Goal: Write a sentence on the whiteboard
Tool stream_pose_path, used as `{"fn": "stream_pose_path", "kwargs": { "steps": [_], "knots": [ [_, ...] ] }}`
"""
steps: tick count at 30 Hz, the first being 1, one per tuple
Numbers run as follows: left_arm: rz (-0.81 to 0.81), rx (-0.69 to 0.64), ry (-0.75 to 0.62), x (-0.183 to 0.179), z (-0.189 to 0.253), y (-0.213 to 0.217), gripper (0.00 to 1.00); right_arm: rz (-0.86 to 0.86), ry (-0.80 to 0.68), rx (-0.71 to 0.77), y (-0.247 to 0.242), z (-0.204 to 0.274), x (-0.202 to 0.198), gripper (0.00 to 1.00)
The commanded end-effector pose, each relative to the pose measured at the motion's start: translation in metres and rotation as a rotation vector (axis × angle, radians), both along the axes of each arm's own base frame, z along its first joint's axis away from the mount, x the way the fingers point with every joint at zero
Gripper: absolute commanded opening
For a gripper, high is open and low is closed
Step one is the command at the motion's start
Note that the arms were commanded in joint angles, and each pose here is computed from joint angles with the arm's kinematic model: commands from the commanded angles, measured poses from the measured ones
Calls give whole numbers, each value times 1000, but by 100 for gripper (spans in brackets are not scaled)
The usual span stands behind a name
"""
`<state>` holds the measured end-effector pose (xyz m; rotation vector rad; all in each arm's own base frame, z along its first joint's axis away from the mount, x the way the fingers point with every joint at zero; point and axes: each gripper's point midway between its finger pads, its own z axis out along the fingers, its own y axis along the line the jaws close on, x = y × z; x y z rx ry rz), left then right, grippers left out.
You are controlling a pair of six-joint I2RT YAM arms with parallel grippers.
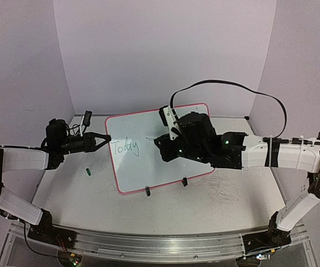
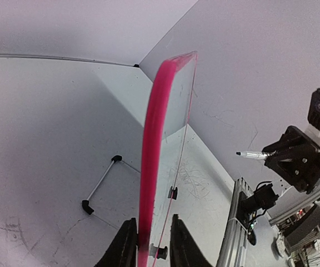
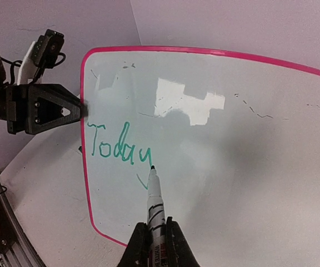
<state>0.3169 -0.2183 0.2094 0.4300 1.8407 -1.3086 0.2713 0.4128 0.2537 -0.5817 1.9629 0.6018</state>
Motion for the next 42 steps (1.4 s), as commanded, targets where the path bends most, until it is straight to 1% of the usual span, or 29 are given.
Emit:
{"fn": "stream_pose_path", "kwargs": {
  "steps": [1,6,7,8,11,15,18,20,23,25,28,31,34,37,40,42],
  "knots": [
    [20,-4,-78,2,26,0,32,17,-53,52,-4,21,-3,0],
    [51,-6,-20,10,24,3,49,10,-12,166,1,24,-1,0],
    [61,-10,0,12,24,5,54,2,-10,170,1,23,0,0],
    [67,-15,20,13,24,6,64,-5,-13,169,1,23,1,0],
    [78,-24,62,15,26,7,78,-18,-44,137,0,21,6,0],
    [96,-22,82,21,30,9,84,-51,-63,54,3,11,17,0],
    [98,-27,79,27,38,8,89,-63,-55,34,6,5,21,0],
    [117,-22,71,33,40,10,91,-50,-48,31,12,2,21,0],
    [146,-11,43,39,44,14,90,-30,-36,39,20,2,21,0],
    [160,0,25,44,44,15,87,-17,-28,42,27,0,22,0],
    [139,5,25,46,42,13,79,-3,-21,37,36,-3,24,0],
    [72,1,37,45,39,5,67,8,-22,18,43,-6,25,0],
    [11,1,29,40,38,-1,61,-27,-20,-10,41,-13,29,0],
    [-6,10,12,37,36,-2,53,-100,-17,-26,32,-15,38,0],
    [-10,22,-4,36,34,-2,49,-111,-1,-31,33,-19,40,0],
    [-12,28,-12,36,32,-2,43,-107,6,-39,34,-22,40,0]
  ]
}}
